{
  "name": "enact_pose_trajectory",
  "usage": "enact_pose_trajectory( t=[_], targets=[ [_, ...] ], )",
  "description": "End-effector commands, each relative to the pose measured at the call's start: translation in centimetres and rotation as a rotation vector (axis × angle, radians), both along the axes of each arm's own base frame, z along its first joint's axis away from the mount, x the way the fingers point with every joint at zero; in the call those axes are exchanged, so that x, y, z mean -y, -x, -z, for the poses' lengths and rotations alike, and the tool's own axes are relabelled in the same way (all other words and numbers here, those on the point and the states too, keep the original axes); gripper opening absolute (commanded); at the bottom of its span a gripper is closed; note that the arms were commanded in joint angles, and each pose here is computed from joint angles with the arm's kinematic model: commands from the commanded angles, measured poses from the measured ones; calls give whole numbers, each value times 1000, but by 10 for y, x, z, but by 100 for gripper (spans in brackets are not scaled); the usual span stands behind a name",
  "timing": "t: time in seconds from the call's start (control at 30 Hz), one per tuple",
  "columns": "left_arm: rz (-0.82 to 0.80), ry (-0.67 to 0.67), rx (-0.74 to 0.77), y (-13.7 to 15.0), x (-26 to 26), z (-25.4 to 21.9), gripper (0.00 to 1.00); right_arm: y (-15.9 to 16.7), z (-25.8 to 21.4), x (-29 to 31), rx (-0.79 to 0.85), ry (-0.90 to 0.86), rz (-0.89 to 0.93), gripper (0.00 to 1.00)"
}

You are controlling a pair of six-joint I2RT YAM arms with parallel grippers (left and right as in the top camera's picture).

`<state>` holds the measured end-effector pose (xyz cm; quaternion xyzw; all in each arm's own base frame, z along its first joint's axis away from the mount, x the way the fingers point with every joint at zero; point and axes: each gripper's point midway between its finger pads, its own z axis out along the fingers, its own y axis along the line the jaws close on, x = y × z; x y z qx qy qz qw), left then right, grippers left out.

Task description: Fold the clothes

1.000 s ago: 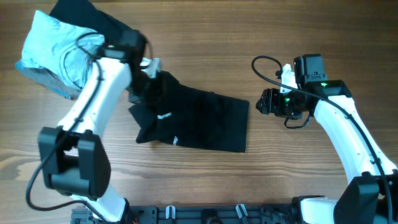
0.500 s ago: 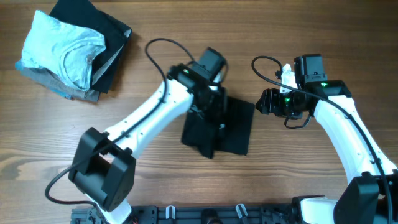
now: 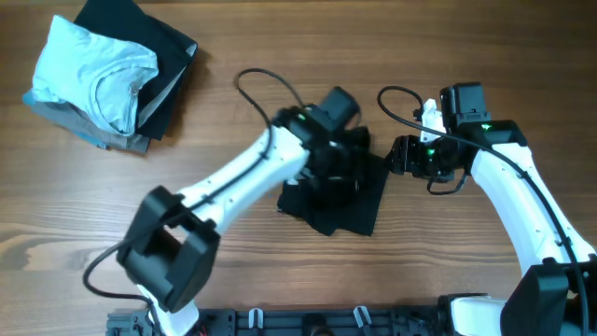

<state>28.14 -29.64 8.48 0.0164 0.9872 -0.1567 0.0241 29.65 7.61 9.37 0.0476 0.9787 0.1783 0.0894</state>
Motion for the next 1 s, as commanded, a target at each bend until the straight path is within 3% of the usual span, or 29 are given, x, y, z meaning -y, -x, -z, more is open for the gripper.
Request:
enact_pose_trajectory(
  t=[0.0,0.13,0.33,0.4,0.43,0.47,0.5,0.53,0.63,0.7,0.77,0.9,0.93,0.97],
  targets=[
    [-129,19,72,-30,-49,-48,100,1,-24,-36,105,-190,-230,64],
    [-155,15,97,-42,-83,-62,100,14,-44,-72,158,-364,-399,73],
    [-127,20,99,-52,-104,-61,100,34,-4,-72,-20,-167,-271,83],
    [-73,12,103,-52,-103,-56,90,43,15,-70,-76,-87,-232,82],
    [-47,7,105,-51,-102,-54,84,47,20,-74,-85,-85,-237,70],
    [-21,0,102,-50,-101,-50,77,50,24,-78,-92,-86,-241,41],
    [2,-5,103,-50,-100,-48,65,52,28,-80,-98,-83,-235,18],
    [20,-17,99,-49,-100,-43,58,53,32,-76,-114,-53,-202,4],
    [29,-45,61,-45,-103,-26,40,54,45,-28,-185,178,51,4],
    [31,-60,21,-41,-105,-12,38,58,48,10,-221,314,212,4],
    [35,-71,-23,-34,-106,2,44,59,48,27,-241,338,259,4],
    [45,-77,-90,-23,-105,26,68,59,48,32,-265,281,281,8],
    [48,-73,-102,-21,-103,32,73,58,48,31,-263,272,272,28],
    [52,-62,-108,-20,-101,36,80,57,48,31,-259,271,263,58]
  ],
)
